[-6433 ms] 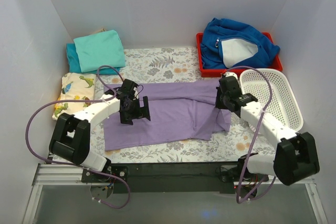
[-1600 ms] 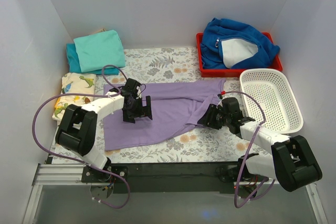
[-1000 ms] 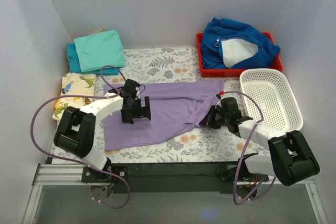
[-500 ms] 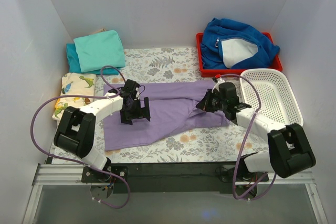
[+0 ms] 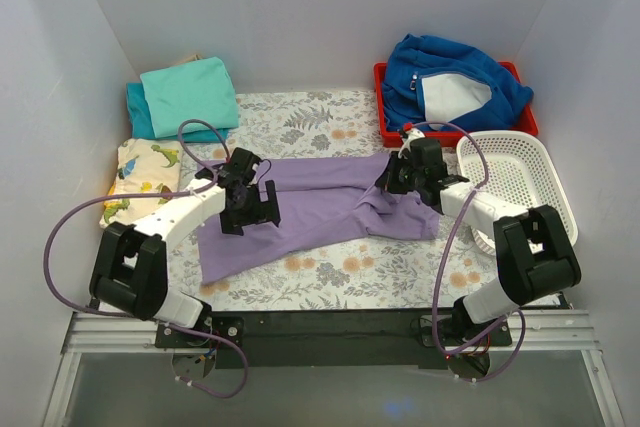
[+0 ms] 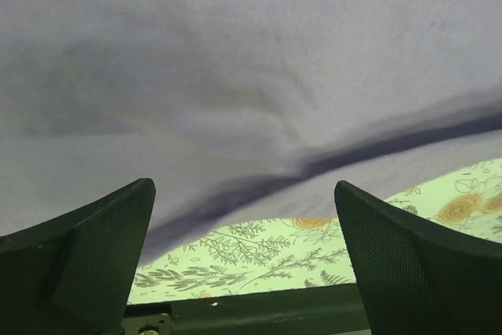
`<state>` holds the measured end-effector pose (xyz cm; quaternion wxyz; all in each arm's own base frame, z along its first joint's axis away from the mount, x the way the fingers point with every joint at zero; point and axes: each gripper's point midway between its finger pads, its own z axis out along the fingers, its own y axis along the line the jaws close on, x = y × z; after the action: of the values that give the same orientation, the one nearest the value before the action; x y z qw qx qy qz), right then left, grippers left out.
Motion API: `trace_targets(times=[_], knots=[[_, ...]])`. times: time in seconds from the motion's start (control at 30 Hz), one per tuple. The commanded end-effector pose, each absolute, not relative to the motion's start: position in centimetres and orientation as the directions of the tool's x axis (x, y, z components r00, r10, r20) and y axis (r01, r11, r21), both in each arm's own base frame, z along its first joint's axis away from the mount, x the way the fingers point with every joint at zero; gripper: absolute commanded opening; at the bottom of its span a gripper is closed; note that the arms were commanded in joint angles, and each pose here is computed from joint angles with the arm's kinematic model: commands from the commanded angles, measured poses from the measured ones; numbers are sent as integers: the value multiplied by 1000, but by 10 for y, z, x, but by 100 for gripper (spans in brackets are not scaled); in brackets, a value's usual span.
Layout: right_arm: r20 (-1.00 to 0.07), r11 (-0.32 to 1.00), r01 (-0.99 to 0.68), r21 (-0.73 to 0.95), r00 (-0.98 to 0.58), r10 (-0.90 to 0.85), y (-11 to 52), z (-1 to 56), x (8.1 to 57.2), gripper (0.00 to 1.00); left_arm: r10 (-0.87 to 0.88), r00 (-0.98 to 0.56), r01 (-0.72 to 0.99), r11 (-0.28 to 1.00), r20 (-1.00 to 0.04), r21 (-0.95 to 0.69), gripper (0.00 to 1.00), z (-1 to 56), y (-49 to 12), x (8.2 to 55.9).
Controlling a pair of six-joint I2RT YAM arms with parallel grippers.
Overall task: Fold and stack the t-shirts
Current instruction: Fold the tshirt
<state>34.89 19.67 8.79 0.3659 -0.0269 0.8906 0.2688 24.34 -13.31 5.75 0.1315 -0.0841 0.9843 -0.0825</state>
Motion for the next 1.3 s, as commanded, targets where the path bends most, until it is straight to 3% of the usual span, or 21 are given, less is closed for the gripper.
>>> trace_targets(times=[0.0, 0.2, 0.4, 0.47, 0.73, 1.1, 1.27], knots=[[-721, 877, -256, 407, -680, 136, 189, 101, 369, 1, -223, -914, -166, 968, -339, -190, 98, 95, -128, 252], [-736, 896, -222, 385, -659, 153, 166, 104, 380, 1, -266, -906, -199, 954, -328, -225, 98, 107, -126, 236], [-733, 877, -258, 406, -665, 144, 170, 107, 386, 1, -200, -959, -146, 956, -199, -254, 98, 85, -132, 201], [-729, 872, -267, 411, -670, 138, 173, 106, 387, 1, -183, -969, -141, 962, -168, -235, 98, 83, -130, 194], [-719, 836, -309, 454, -681, 138, 186, 113, 387, 1, -180, -960, -173, 984, -213, -50, 98, 79, -103, 206], [-715, 823, -325, 466, -686, 133, 189, 114, 387, 1, 0, -993, -4, 999, -116, 32, 98, 48, -123, 195], [-710, 818, -330, 471, -692, 130, 191, 113, 386, 1, 7, -996, 1, 998, -91, 66, 83, 41, -122, 190]])
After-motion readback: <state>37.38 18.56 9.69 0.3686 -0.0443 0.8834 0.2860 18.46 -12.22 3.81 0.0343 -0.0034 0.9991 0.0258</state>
